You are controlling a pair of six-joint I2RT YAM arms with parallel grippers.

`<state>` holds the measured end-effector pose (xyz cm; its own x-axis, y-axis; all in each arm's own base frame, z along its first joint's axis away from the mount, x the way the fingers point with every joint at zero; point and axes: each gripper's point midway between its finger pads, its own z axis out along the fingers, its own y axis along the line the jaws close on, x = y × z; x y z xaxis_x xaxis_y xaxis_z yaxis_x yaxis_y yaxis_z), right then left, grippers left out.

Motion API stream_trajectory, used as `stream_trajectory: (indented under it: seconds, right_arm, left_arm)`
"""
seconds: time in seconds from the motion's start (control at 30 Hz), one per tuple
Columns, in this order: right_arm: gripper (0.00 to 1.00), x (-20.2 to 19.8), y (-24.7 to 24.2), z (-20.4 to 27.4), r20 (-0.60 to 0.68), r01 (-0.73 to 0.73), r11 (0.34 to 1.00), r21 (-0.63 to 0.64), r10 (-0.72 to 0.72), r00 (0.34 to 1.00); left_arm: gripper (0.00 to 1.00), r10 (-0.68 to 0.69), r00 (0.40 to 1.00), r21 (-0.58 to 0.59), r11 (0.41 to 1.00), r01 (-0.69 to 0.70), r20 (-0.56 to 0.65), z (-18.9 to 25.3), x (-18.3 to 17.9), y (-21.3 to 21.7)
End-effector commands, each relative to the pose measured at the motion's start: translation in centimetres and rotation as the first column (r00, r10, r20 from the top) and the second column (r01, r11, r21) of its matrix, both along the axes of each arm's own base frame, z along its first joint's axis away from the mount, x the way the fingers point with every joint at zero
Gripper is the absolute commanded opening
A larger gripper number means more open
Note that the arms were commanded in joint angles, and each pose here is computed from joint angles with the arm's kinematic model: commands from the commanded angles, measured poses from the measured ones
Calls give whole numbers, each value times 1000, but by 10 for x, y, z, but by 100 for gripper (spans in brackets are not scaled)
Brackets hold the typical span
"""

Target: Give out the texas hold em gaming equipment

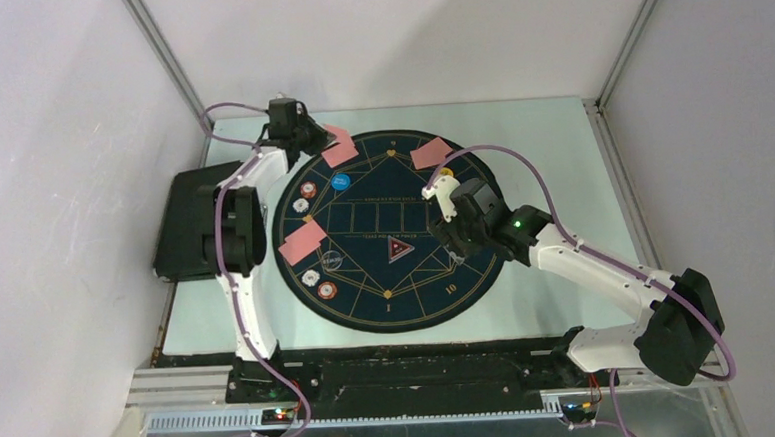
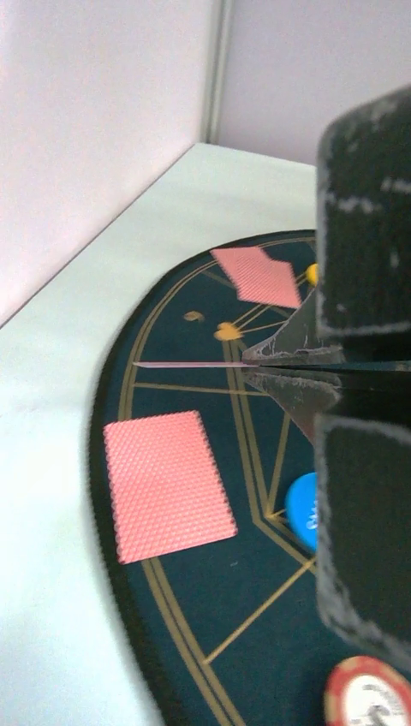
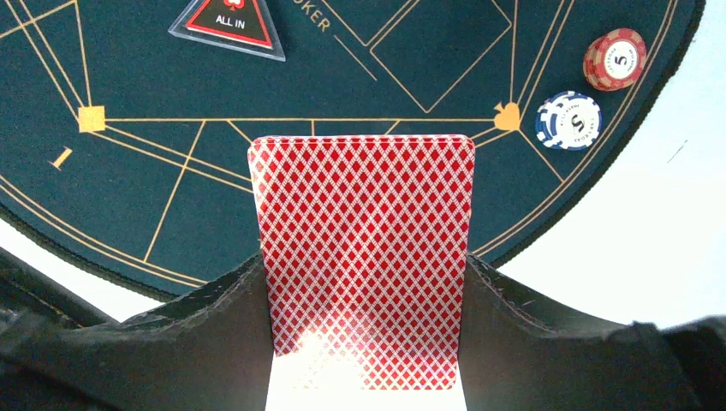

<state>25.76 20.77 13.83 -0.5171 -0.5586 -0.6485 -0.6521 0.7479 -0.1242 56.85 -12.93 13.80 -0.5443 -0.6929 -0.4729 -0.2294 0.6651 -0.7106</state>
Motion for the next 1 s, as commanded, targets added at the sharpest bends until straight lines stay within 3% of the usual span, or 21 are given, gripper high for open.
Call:
stream_trajectory:
  seconds: [0.0,0.3,0.43,0.53,0.63,0.87,0.9,0.97]
  right_arm:
    - [0,12,6,22,75,22,998,60,-27,997]
    - [0,13,3,22,79,35,998,52,-39,996]
    - [0,13,3,23,81,36,998,52,-40,996]
    - [0,12,1,24,84,37,998,51,-41,996]
    - [0,12,1,25,84,37,998,51,-41,996]
    - [0,8,4,25,85,17,999,48,-21,996]
    - [0,7,5,25,85,13,999,46,-17,996]
    - [0,4,6,24,80,-1,999,40,-2,997]
  left_arm:
    - [0,99,995,2,995,-99,-27,-11,31,20]
    - [1,121,980,23,993,-119,-155,-59,36,27]
    - [11,120,976,28,993,-117,-182,-63,31,28]
    - [34,127,974,45,992,-120,-189,-59,24,32]
    - [43,135,978,67,990,-126,-161,-41,17,37]
    - [83,138,984,118,985,-125,-110,7,-7,46]
    - [92,128,985,115,987,-116,-112,9,-13,45]
    - [99,91,992,95,992,-83,-89,25,-26,39]
